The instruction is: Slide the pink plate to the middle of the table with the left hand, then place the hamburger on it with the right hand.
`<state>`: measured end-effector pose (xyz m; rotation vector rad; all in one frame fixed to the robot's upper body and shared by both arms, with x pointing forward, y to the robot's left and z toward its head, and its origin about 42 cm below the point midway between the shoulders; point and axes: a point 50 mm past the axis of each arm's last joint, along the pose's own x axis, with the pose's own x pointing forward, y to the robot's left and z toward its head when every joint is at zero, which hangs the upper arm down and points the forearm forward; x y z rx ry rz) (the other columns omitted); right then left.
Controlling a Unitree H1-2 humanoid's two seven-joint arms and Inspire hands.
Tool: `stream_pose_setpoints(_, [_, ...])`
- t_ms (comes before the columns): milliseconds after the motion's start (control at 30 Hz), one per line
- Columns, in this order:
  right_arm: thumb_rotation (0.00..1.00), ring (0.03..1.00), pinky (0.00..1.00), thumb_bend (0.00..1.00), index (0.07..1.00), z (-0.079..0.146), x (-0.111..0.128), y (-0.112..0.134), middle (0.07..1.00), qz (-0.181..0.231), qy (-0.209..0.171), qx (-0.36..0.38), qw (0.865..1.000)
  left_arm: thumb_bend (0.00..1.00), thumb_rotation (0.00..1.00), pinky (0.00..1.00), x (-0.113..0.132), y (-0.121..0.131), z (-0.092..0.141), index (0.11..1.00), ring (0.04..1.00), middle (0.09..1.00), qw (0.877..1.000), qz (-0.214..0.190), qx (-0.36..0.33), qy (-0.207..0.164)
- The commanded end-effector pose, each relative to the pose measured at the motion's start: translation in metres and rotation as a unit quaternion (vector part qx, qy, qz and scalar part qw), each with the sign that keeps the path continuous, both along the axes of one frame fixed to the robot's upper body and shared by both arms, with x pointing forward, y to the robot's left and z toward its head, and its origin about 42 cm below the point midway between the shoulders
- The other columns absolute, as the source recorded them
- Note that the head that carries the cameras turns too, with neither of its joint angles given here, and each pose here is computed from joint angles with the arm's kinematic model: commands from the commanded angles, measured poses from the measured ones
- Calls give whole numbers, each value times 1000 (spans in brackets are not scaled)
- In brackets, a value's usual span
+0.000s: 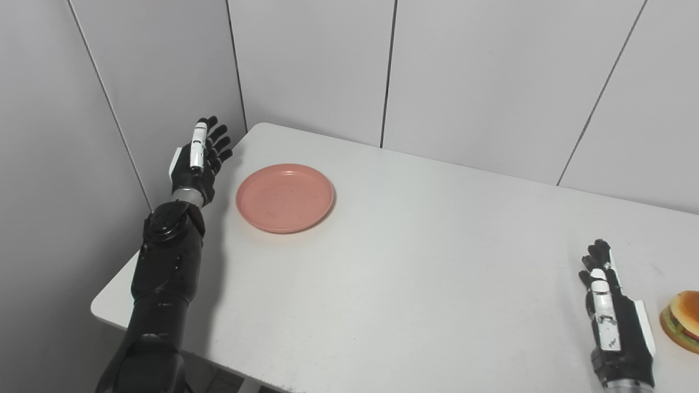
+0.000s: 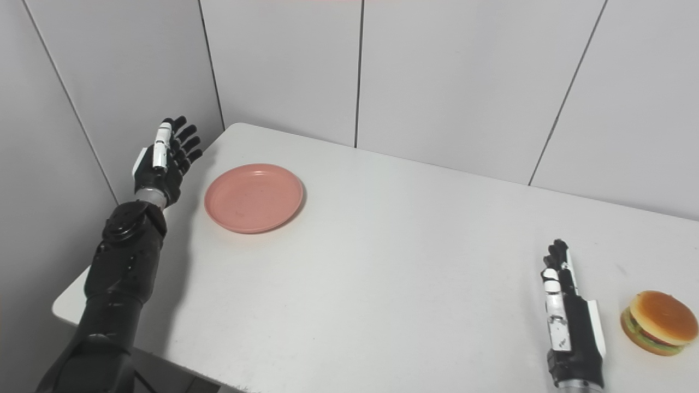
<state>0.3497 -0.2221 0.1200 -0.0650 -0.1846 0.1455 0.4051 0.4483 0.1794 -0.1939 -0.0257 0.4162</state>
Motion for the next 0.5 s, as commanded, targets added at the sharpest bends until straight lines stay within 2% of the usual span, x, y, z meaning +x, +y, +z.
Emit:
stream_pose_setpoints(0, [1000, 1000, 1000, 47, 1000, -26, -16, -3, 1000, -6, 34, 6, 999, 317, 1000, 916, 10, 8, 31, 898, 907, 911, 998, 2, 27, -50])
stream_pose_setpoints(233, [1000, 1000, 1000, 53, 1000, -27, -17, -2, 1000, -5, 39, 6, 999, 334, 1000, 942, 13, 7, 22, 901, 921, 914, 999, 4, 14, -39])
stream_pose_setpoints(467, [1000, 1000, 1000, 66, 1000, -28, -16, -2, 1000, -7, 32, 6, 999, 343, 1000, 927, 14, 12, 4, 885, 914, 907, 1000, -3, 11, -16])
